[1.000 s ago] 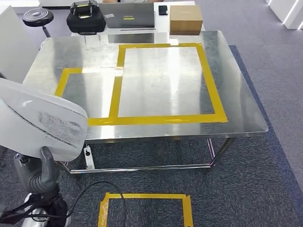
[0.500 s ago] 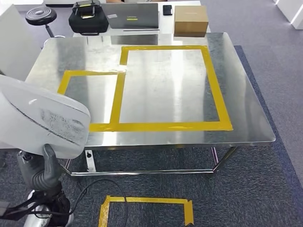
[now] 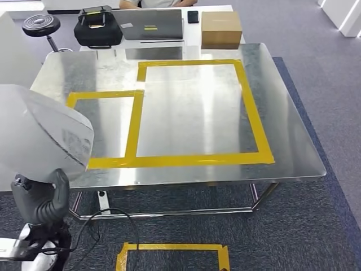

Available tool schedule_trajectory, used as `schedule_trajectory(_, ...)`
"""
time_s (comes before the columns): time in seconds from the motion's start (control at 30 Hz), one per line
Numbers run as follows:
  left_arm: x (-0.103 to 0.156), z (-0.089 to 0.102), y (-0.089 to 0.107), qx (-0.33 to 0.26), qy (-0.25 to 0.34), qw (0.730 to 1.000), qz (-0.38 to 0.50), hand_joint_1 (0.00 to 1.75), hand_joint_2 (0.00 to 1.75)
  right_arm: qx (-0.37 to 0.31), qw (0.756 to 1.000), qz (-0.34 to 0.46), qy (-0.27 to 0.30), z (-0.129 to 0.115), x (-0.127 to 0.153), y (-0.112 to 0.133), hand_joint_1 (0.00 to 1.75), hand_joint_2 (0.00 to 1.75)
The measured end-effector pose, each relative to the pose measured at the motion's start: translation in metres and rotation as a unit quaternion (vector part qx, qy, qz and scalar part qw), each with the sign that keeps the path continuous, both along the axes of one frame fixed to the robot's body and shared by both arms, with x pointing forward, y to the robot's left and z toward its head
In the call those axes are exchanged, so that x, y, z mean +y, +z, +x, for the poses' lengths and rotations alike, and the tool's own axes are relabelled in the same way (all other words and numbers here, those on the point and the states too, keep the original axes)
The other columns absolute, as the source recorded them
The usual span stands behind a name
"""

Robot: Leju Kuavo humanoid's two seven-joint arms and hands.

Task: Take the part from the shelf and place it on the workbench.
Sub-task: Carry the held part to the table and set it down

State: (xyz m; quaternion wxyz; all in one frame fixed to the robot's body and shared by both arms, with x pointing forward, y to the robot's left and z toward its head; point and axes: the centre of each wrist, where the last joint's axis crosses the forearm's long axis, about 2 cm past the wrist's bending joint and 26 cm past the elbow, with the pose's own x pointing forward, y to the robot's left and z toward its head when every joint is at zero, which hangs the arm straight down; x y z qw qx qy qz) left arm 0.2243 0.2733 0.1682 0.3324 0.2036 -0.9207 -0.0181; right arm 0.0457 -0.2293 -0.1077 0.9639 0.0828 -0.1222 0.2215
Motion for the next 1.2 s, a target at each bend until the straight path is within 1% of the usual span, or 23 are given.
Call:
schedule_trajectory(0.07, 0.016, 0.009, 0.001, -0.006, 0.068, 0.993, 0.092, 1.75, 1.75, 0.000, 1.000, 0.000, 0.006, 0.001, -0.001, 0.000, 0.00, 1.75)
schedule_trajectory(0.17, 0.043, 0.027, -0.001, -0.008, 0.153, 0.965, 0.214, 1.75, 1.75, -0.002, 1.000, 0.000, 0.017, 0.001, -0.002, 0.000, 0.00, 1.75)
schedule_trajectory(0.23, 0.062, 0.040, -0.004, 0.002, 0.186, 0.946, 0.267, 1.75, 1.75, -0.003, 1.000, 0.001, 0.022, 0.002, -0.002, 0.000, 0.00, 1.75)
schedule_trajectory(0.33, 0.093, 0.060, -0.007, 0.028, 0.214, 0.926, 0.310, 1.75, 1.75, -0.003, 1.000, 0.002, 0.027, 0.002, -0.003, 0.000, 0.00, 1.75)
schedule_trajectory(0.5, 0.128, 0.081, -0.008, 0.068, 0.236, 0.906, 0.346, 1.75, 1.75, -0.004, 1.000, 0.003, 0.030, 0.002, -0.003, 0.000, 0.00, 1.75)
schedule_trajectory(0.63, 0.145, 0.088, -0.010, 0.089, 0.247, 0.896, 0.359, 1.75, 1.75, -0.004, 0.999, 0.002, 0.032, 0.002, -0.003, 0.000, 0.00, 1.75)
schedule_trajectory(0.77, 0.153, 0.090, -0.012, 0.100, 0.251, 0.891, 0.366, 1.75, 1.75, -0.004, 0.999, 0.002, 0.034, 0.002, -0.004, 0.000, 0.00, 1.75)
schedule_trajectory(1.03, 0.157, 0.093, -0.014, 0.112, 0.252, 0.888, 0.369, 1.75, 1.75, -0.005, 0.999, 0.002, 0.036, 0.002, -0.004, 0.000, 0.00, 1.75)
schedule_trajectory(1.1, 0.160, 0.096, -0.013, 0.126, 0.248, 0.886, 0.371, 1.75, 1.75, -0.005, 0.999, 0.003, 0.037, 0.002, -0.004, 0.000, 0.00, 1.75)
schedule_trajectory(1.2, 0.172, 0.108, -0.010, 0.159, 0.241, 0.883, 0.371, 1.75, 1.75, -0.006, 0.999, 0.005, 0.041, 0.002, -0.004, 0.000, 0.00, 1.75)
